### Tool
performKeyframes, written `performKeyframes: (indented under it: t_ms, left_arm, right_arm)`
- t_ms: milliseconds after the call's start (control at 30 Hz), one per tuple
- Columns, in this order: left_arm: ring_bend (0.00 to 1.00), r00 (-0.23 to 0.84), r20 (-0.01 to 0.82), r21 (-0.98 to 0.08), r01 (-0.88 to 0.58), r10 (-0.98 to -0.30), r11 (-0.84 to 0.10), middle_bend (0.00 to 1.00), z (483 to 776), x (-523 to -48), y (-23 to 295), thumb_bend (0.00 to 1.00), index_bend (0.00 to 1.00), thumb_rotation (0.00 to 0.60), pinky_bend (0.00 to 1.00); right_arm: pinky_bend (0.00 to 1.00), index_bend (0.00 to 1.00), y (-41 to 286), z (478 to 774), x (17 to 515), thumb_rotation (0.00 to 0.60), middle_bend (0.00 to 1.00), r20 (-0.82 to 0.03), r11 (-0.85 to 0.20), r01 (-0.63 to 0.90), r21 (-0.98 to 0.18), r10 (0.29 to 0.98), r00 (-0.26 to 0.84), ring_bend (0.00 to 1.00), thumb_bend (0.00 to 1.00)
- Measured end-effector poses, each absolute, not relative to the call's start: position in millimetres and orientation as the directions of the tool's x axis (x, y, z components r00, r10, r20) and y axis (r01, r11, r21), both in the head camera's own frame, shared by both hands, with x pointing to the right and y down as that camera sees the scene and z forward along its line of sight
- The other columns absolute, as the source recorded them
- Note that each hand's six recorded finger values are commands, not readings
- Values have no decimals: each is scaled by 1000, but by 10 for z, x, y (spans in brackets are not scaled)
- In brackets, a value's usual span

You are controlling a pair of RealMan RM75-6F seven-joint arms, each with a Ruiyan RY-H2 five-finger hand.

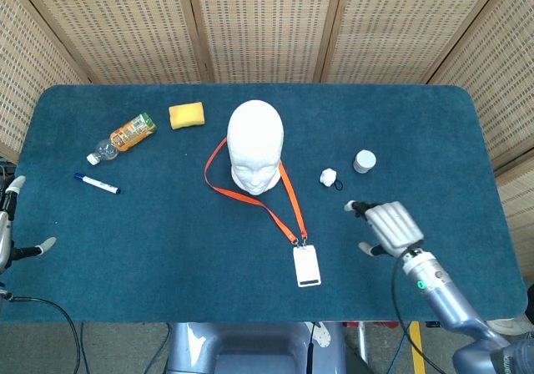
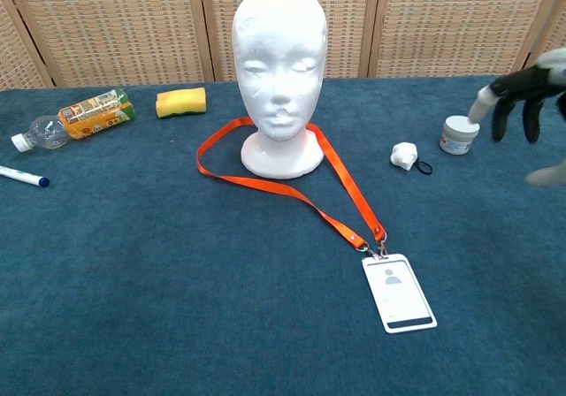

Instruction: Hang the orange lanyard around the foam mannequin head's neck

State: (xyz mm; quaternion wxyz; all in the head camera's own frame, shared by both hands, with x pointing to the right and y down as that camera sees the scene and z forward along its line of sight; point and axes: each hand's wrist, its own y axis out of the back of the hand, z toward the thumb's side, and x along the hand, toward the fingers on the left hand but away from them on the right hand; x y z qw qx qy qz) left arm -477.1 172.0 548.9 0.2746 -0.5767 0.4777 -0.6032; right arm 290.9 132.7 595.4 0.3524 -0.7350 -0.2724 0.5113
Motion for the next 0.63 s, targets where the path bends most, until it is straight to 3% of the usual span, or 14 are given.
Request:
performKeyframes:
  t_ms: [67,167,200,367,633]
  left_arm:
    - [0,-180,431,-894,-218,-884,-391,0,5477,-4777,1765,90,0,600,0]
    - [0,-179,426,-897,-215,-887,-387,0,5453,-4804,1851,82,0,600,0]
    - [0,-180,424,-898,-214,-888,-385,0,5443,-4817,1886,78,0,600,0]
    - [0,-183,415,-903,-202,-891,-379,0,5402,-4863,1993,69,0,600,0]
    - [0,-163,405,-910,-169,-899,-379,0,5377,-4882,2094,60,0,600,0]
  right_arm:
    - [515,232,1332,5913,3212,600,138,-513,-561,102,-821,806,295,11,0]
    - [161,75,1412,5845,3591,600,6,-462,-509,156,-846,848,261,0,0]
    - [91,28,1448,5821,3682,600,0,-451,-497,161,-853,856,254,0,0]
    - [1,0,1580,5769,3890,600,0,-445,-477,105,-872,865,232,0,0]
    - [0,0,1803,5605,4045,600,0,-379,-386,-6,-923,905,193,0,0]
